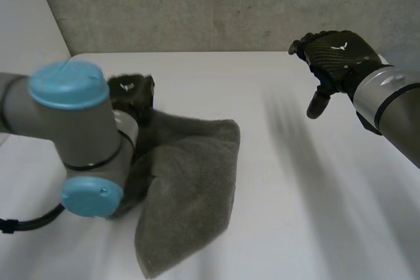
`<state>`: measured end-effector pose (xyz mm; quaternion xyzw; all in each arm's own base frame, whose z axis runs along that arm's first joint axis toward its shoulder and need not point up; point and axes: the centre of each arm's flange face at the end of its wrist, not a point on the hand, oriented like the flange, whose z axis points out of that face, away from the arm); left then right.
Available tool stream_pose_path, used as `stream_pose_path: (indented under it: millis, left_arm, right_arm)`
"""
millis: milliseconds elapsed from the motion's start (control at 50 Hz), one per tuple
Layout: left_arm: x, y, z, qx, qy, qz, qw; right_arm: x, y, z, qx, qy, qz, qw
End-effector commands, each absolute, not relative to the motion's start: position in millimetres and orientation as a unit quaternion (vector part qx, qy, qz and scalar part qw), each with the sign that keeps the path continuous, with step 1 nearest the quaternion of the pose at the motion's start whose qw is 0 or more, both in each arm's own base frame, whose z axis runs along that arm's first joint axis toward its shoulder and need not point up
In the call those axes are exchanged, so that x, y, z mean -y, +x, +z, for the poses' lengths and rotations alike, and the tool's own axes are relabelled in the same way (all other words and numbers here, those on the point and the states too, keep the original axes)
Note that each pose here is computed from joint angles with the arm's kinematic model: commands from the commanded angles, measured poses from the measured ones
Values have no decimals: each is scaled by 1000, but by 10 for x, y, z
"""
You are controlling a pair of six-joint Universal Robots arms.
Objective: Fold the laundry
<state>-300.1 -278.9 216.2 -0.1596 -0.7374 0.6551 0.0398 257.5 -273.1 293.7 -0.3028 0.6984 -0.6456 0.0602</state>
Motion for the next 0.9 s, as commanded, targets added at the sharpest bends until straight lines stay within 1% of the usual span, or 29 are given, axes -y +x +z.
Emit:
stream_pose_path:
  millis: [20, 60, 80, 100, 120, 140, 180, 200, 220, 240, 260, 300, 320, 340, 360, 400, 420, 460, 520, 560, 580, 620, 640, 660, 680, 720, 740, 780, 900]
  left_arm:
    - [2606, -2810, 3009, 672, -125, 728, 63]
    - [2467, -2685, 3398, 633, -120, 761, 72]
    - [2467, -2685, 3400, 633, -120, 762, 72]
    - [2373, -2638, 3561, 613, -124, 776, 78]
    - [2272, -2595, 3708, 594, -132, 789, 83]
    - [2271, -2595, 3709, 593, -132, 790, 83]
    - [2111, -2498, 3943, 559, -144, 812, 85]
    - [2110, -2498, 3944, 559, -145, 812, 85]
    - [2048, -2451, 4025, 546, -148, 821, 83]
    - [2048, -2450, 4026, 546, -148, 821, 83]
    - [2012, -2406, 4077, 537, -149, 826, 79]
    - [1985, -2365, 4111, 533, -150, 830, 74]
    - [1964, -2332, 4130, 530, -148, 832, 71]
    - [1944, -2308, 4125, 531, -147, 832, 69]
    - [1943, -2308, 4125, 531, -147, 832, 69]
    - [1913, -2290, 4118, 531, -147, 832, 68]
    - [1884, -2278, 4101, 532, -149, 831, 68]
    - [1858, -2262, 4086, 532, -150, 830, 67]
    - [1814, -2242, 4050, 535, -151, 829, 67]
    - [1803, -2237, 4029, 536, -152, 827, 67]
    - [1794, -2232, 4011, 538, -152, 826, 67]
    - [1791, -2231, 3995, 540, -153, 825, 67]
    - [1792, -2230, 3985, 541, -153, 824, 65]
    - [1792, -2230, 3975, 542, -154, 823, 65]
    - [1792, -2230, 3975, 542, -154, 823, 65]
    - [1792, -2231, 3970, 543, -155, 823, 66]
    - [1792, -2231, 3970, 543, -155, 823, 66]
    - [1792, -2231, 3970, 543, -155, 823, 66]
    - [1789, -2235, 3989, 540, -154, 825, 67]
  right_arm:
    - [2888, 2585, 2839, -710, -293, -637, 64]
    - [2919, 2589, 2825, -712, -290, -635, 71]
    - [2951, 2591, 2809, -716, -285, -632, 85]
    - [2952, 2591, 2809, -716, -285, -632, 85]
    - [2984, 2594, 2806, -718, -277, -629, 106]
    - [2984, 2594, 2806, -718, -277, -629, 107]
    - [3025, 2625, 2836, -719, -260, -621, 170]
    - [3026, 2625, 2836, -720, -260, -621, 170]
    - [3046, 2661, 2831, -720, -254, -612, 208]
    - [3070, 2715, 2793, -722, -250, -597, 247]
    - [3070, 2716, 2793, -722, -250, -597, 247]
    - [3090, 2865, 2680, -724, -254, -557, 318]
    - [3090, 2866, 2680, -724, -254, -557, 319]
    - [3091, 2938, 2612, -724, -262, -535, 348]
    - [3091, 2939, 2611, -724, -262, -534, 348]
    - [3056, 3128, 2445, -726, -284, -487, 394]
    - [3055, 3129, 2444, -726, -284, -487, 394]
    - [2970, 3378, 2287, -724, -309, -450, 421]
    - [2911, 3498, 2192, -726, -319, -430, 431]
    - [2797, 3669, 1963, -737, -333, -384, 445]
    - [2796, 3669, 1962, -737, -333, -384, 445]
    - [2616, 3828, 1746, -740, -353, -335, 465]
    - [2615, 3829, 1745, -740, -353, -334, 465]
    - [2490, 3922, 1653, -735, -367, -311, 478]
    - [2489, 3923, 1652, -735, -367, -311, 478]
    - [2287, 4058, 1494, -729, -385, -281, 491]
    - [2286, 4059, 1493, -729, -385, -281, 491]
    - [2115, 4151, 1375, -726, -399, -260, 496]
    - [1980, 4221, 1382, -714, -421, -262, 495]
